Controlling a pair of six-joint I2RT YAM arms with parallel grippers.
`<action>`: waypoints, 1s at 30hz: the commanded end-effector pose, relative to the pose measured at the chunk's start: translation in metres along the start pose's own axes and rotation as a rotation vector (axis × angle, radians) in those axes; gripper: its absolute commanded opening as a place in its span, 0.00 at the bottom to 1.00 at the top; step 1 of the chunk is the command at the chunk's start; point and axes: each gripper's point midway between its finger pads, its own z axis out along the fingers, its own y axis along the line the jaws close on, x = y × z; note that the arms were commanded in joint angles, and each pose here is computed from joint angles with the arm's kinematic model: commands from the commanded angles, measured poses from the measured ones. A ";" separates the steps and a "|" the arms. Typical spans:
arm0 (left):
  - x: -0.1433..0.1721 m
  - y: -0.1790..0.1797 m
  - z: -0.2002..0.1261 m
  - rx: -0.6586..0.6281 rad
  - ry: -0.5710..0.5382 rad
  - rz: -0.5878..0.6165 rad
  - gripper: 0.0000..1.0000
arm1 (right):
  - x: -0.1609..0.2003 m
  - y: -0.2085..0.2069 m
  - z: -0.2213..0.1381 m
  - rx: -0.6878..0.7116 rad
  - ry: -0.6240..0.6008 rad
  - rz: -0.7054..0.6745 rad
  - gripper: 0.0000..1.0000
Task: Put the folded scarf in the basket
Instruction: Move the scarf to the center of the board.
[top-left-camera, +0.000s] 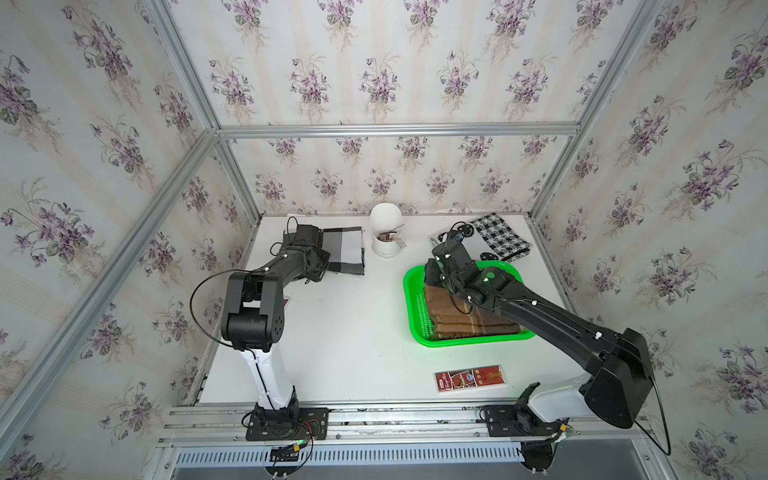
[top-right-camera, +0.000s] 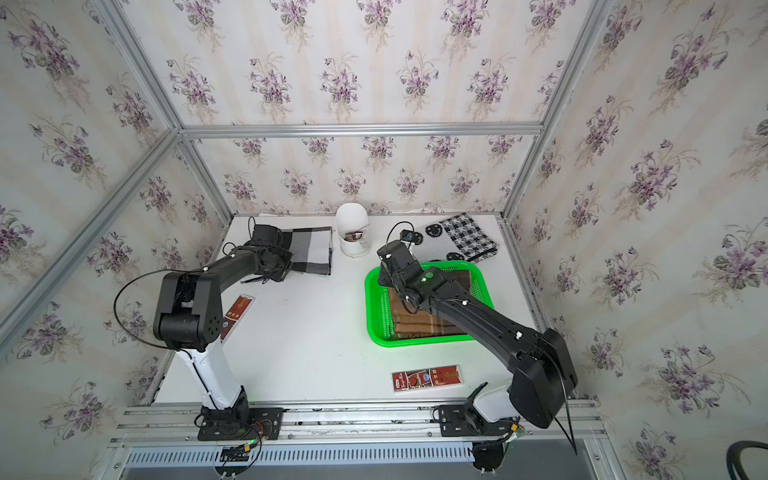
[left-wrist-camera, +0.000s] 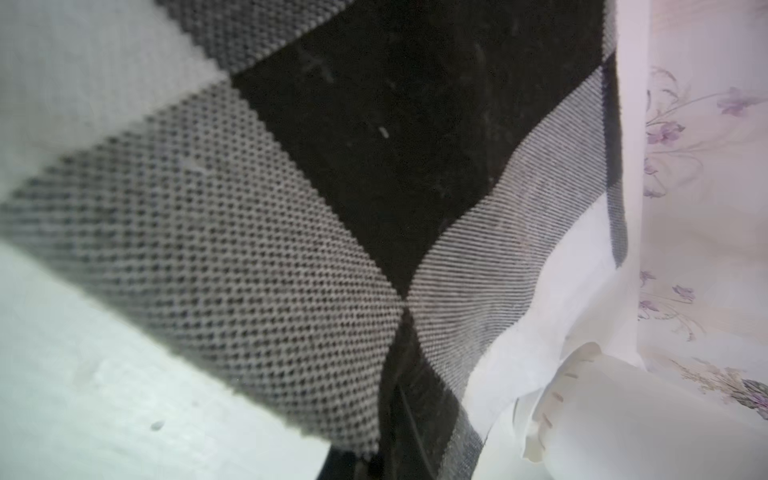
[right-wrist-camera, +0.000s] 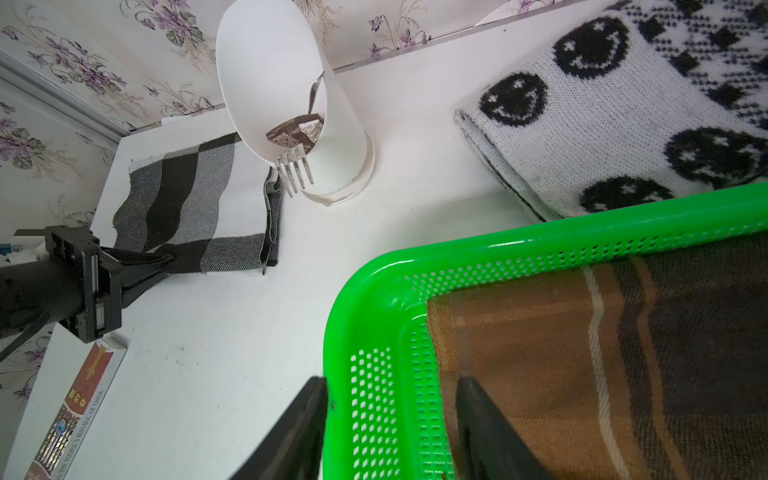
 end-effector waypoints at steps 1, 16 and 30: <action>0.024 0.009 -0.008 -0.006 0.033 0.010 0.00 | 0.003 0.000 0.000 0.001 0.015 0.002 0.55; 0.105 0.040 -0.047 0.009 0.106 0.083 0.00 | 0.041 0.042 0.032 -0.159 0.214 0.013 0.56; 0.154 0.090 -0.079 -0.021 0.120 0.148 0.00 | 0.058 0.074 0.078 -0.207 0.312 -0.019 0.58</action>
